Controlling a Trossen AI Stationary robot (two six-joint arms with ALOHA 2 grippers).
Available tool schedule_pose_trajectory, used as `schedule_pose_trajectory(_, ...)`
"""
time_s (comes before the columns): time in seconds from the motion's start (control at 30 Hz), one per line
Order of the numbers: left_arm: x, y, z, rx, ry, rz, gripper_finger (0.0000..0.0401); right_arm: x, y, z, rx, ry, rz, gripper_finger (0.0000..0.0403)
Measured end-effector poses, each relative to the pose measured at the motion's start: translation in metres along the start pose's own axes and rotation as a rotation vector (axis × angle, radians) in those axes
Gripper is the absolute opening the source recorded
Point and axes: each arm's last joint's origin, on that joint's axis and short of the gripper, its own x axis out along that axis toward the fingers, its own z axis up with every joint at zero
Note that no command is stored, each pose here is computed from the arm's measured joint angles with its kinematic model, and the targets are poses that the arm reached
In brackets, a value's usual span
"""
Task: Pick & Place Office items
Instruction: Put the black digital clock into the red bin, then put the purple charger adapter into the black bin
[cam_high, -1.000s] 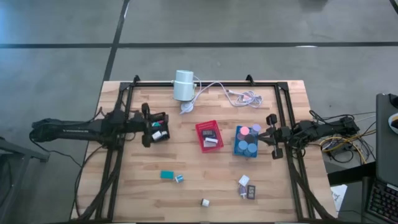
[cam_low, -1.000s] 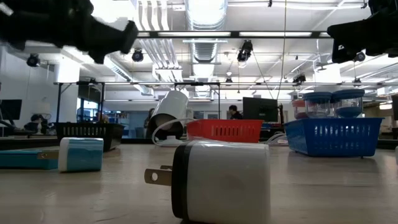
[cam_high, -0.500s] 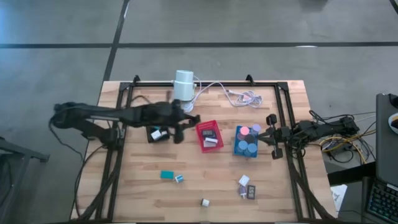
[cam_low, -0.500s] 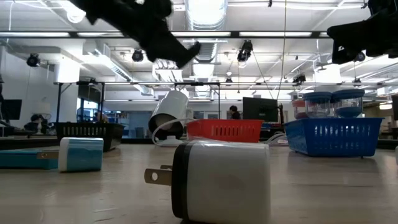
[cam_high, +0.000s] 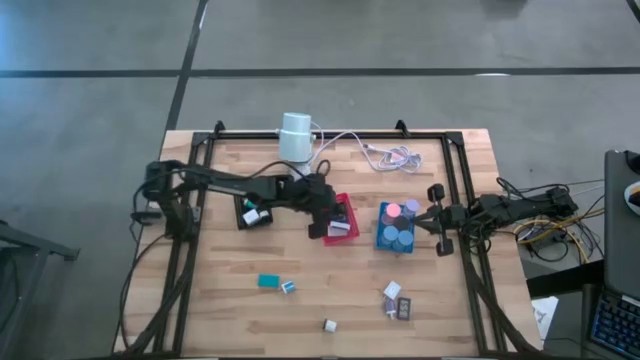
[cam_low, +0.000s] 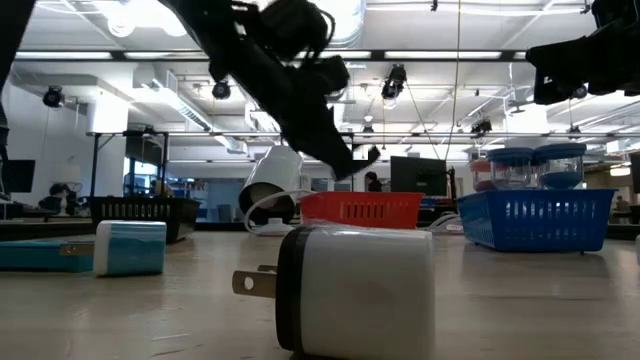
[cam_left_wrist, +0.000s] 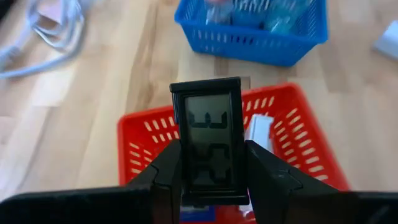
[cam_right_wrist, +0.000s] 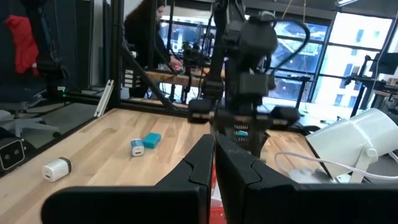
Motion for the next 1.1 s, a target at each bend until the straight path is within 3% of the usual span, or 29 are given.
schedule_pose_trajectory(0.2, 0.026, 0.0, -0.009, -0.002, 0.067, -0.005, 0.0118, 0.0, 0.0, 0.0, 0.0, 0.0, 0.0, 0.0012)
schedule_pose_trajectory(0.57, 0.036, 0.002, -0.017, -0.007, 0.112, 0.003, 0.012, 0.0, 0.0, 0.0, 0.0, 0.001, 0.002, 0.0012)
schedule_pose_trajectory(0.87, 0.037, 0.001, -0.02, 0.023, 0.125, -0.016, 0.0197, 0.0, 0.0, 0.0, 0.0, 0.001, 0.002, 0.0012)
schedule_pose_trajectory(1.1, 0.026, 0.001, -0.012, 0.047, 0.093, -0.014, 0.023, 0.0, 0.0, 0.0, 0.0, 0.001, 0.001, 0.0012)
